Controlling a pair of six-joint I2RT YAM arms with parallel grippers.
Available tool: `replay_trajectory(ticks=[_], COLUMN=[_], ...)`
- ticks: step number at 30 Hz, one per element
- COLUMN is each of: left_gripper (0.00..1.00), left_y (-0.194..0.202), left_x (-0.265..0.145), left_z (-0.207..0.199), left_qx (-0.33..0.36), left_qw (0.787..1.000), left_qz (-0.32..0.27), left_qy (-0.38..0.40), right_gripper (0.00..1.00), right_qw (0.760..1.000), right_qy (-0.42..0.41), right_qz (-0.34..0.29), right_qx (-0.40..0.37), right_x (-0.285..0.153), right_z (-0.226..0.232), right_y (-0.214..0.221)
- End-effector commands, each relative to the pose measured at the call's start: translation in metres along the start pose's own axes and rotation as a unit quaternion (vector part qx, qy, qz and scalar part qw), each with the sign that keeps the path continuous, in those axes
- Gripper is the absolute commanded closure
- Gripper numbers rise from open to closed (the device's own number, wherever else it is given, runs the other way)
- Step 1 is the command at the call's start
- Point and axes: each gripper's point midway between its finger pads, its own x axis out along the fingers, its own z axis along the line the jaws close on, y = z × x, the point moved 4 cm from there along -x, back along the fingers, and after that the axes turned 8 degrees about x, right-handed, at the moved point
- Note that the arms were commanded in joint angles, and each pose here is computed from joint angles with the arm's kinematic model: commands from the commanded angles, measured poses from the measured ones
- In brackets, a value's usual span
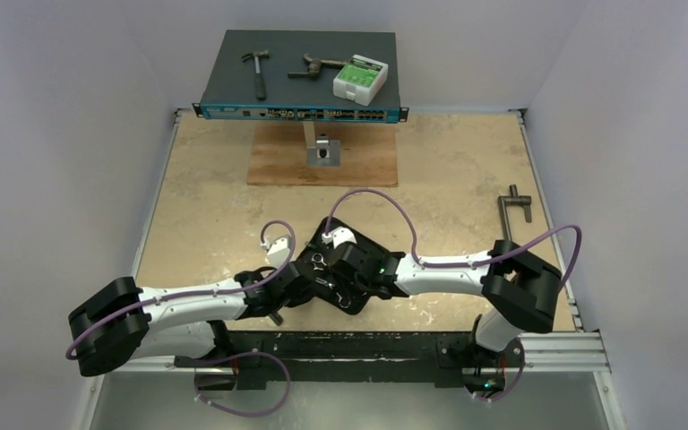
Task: Sort the hair-cutting tools
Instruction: Place the scissors in the hairdressing tool bag, then adjust the hairdressing tool bag at the center of the board.
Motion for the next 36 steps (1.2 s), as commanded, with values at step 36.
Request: replay_trajectory(ticks=[36], left_gripper=[0.75], left_y=[-0.097], left_x=[0.017], left_z=[-0.015], left_qx=[0.060], left_qw=[0.998], left_qz=[-0.005], left_qy=[-0.025], right_gripper=[0.59], right_qw=[0.963], right_qy=[-0.089], right_qz=[-0.125], right_qx=[0.221], right_x=[-0.035], right_z=[-0.080], right_y=[-0.036])
